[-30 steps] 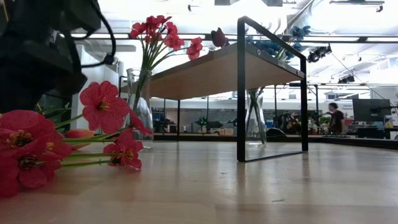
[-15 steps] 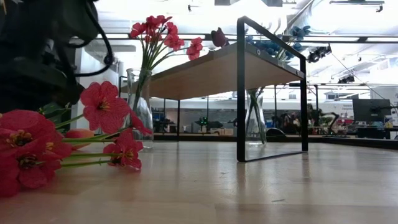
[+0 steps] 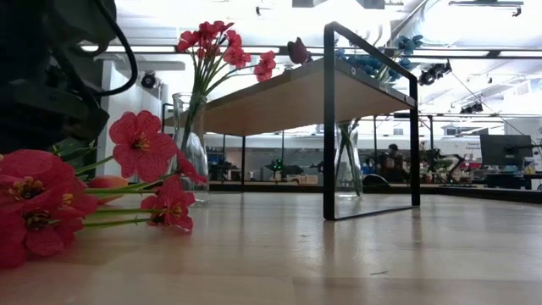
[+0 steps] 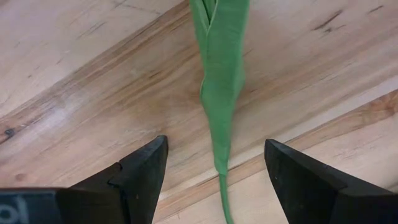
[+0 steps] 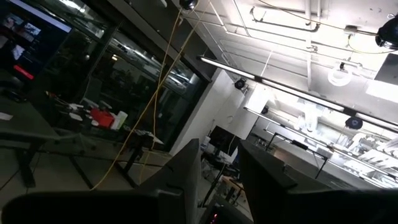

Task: Pick and place flowers into a vace then onto a shelf
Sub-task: Put the light orange flower into the bottom transparent vase

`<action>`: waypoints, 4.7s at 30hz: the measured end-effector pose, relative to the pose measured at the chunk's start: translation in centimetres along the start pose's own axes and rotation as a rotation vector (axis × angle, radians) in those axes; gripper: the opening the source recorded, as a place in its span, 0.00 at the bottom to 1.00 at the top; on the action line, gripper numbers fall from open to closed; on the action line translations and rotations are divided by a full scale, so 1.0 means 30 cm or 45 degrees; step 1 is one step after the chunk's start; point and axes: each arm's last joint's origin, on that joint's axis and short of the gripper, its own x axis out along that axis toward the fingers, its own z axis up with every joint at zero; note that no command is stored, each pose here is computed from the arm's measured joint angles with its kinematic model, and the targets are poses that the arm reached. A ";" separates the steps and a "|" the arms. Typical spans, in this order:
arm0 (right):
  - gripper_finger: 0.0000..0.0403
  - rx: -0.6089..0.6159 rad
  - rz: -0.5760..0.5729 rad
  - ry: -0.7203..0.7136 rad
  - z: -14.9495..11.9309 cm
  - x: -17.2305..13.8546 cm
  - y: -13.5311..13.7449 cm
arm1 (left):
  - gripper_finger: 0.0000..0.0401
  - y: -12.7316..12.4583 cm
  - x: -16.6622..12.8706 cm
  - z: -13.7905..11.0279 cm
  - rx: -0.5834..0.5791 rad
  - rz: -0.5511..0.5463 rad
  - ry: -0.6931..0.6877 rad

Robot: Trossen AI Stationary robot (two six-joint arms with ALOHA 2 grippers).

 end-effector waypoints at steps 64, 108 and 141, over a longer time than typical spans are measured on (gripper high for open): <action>0.25 -0.024 -0.021 0.072 -0.007 0.000 0.002 | 0.07 -0.081 -0.203 0.023 -0.051 0.144 -0.694; 0.25 -0.023 -0.020 0.070 -0.007 0.000 0.002 | 0.07 -0.058 -0.563 -0.095 -0.051 -0.048 -1.575; 0.25 -0.054 -0.014 0.059 -0.006 0.000 0.002 | 0.07 -0.080 -0.701 -0.177 0.194 -0.269 -2.085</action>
